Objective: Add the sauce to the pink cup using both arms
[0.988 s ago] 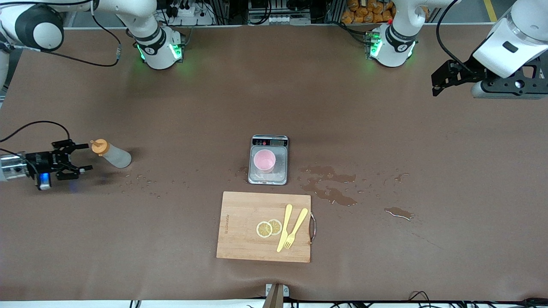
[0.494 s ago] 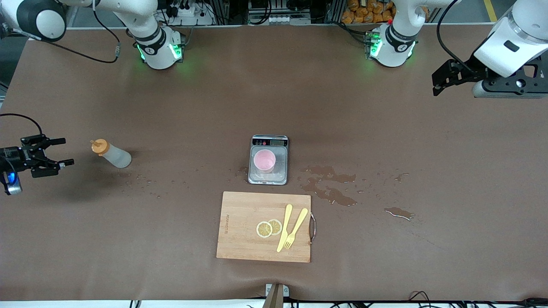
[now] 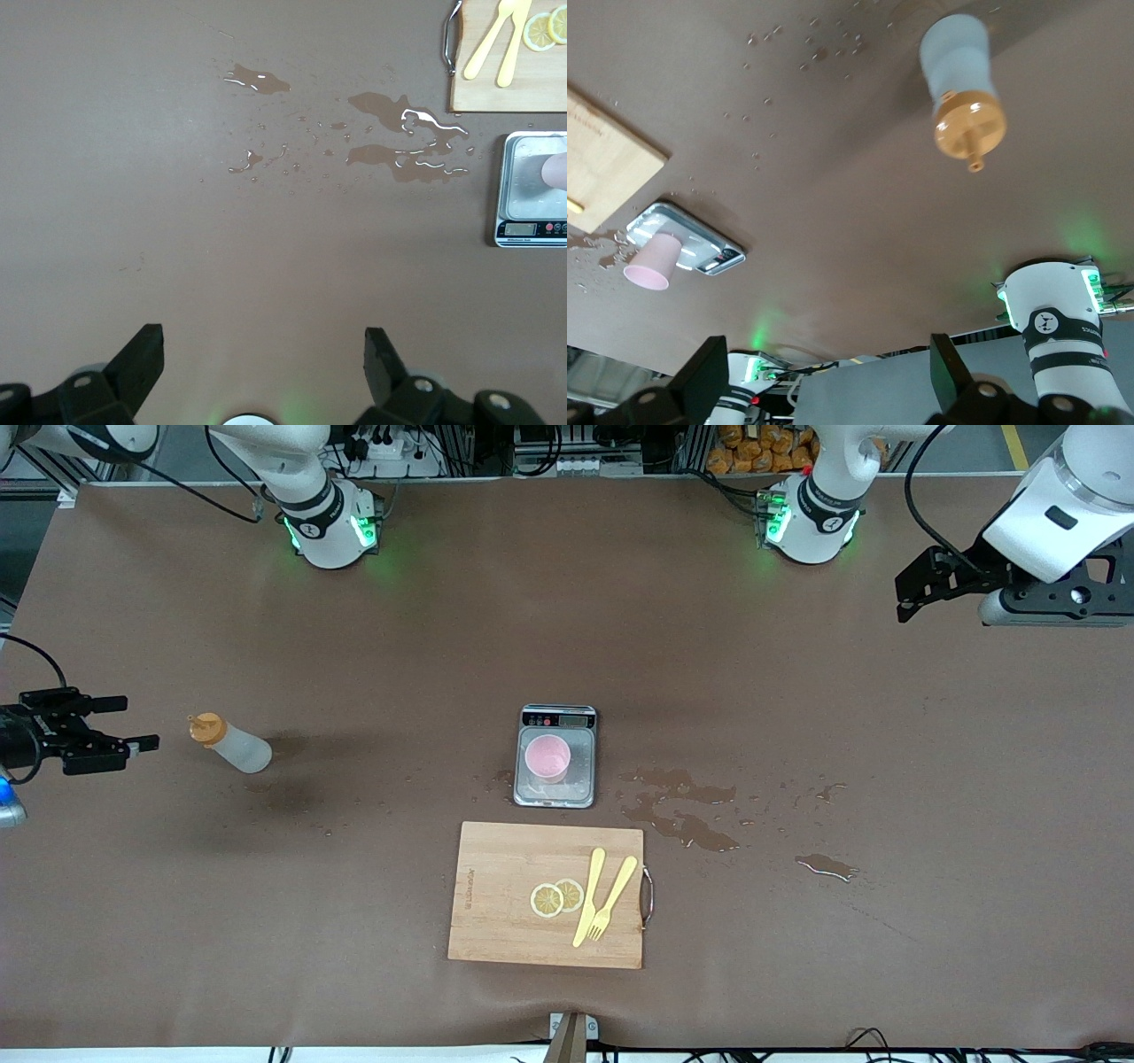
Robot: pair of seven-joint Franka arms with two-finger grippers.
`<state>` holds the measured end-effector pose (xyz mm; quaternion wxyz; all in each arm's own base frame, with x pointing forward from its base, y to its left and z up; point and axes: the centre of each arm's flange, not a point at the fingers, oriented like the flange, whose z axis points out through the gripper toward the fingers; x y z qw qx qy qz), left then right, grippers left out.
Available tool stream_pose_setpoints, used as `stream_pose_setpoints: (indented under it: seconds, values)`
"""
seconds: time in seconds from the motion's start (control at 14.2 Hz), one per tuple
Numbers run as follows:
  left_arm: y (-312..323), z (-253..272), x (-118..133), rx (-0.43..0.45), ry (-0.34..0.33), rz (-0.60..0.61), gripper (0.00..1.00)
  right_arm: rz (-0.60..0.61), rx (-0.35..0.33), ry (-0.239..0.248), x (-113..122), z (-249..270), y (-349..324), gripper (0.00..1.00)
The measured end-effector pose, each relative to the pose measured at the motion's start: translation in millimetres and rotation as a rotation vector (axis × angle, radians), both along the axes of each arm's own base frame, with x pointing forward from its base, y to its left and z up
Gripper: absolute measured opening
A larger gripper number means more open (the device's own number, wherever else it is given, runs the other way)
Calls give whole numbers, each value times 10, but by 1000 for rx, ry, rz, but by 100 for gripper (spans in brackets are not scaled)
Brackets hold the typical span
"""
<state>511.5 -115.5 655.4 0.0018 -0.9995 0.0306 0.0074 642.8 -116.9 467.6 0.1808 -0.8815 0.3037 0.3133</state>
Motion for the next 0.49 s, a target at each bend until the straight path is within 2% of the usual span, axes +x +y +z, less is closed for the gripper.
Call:
stream_pose_setpoints:
  seconds: [0.35,0.49]
  values:
    - [12,1,2,0,0,2,100,163,-74,-7,75,74,968,100]
    - [21,7,0,0,-1,4,100,218,-151,-29,36,219,1223,100]
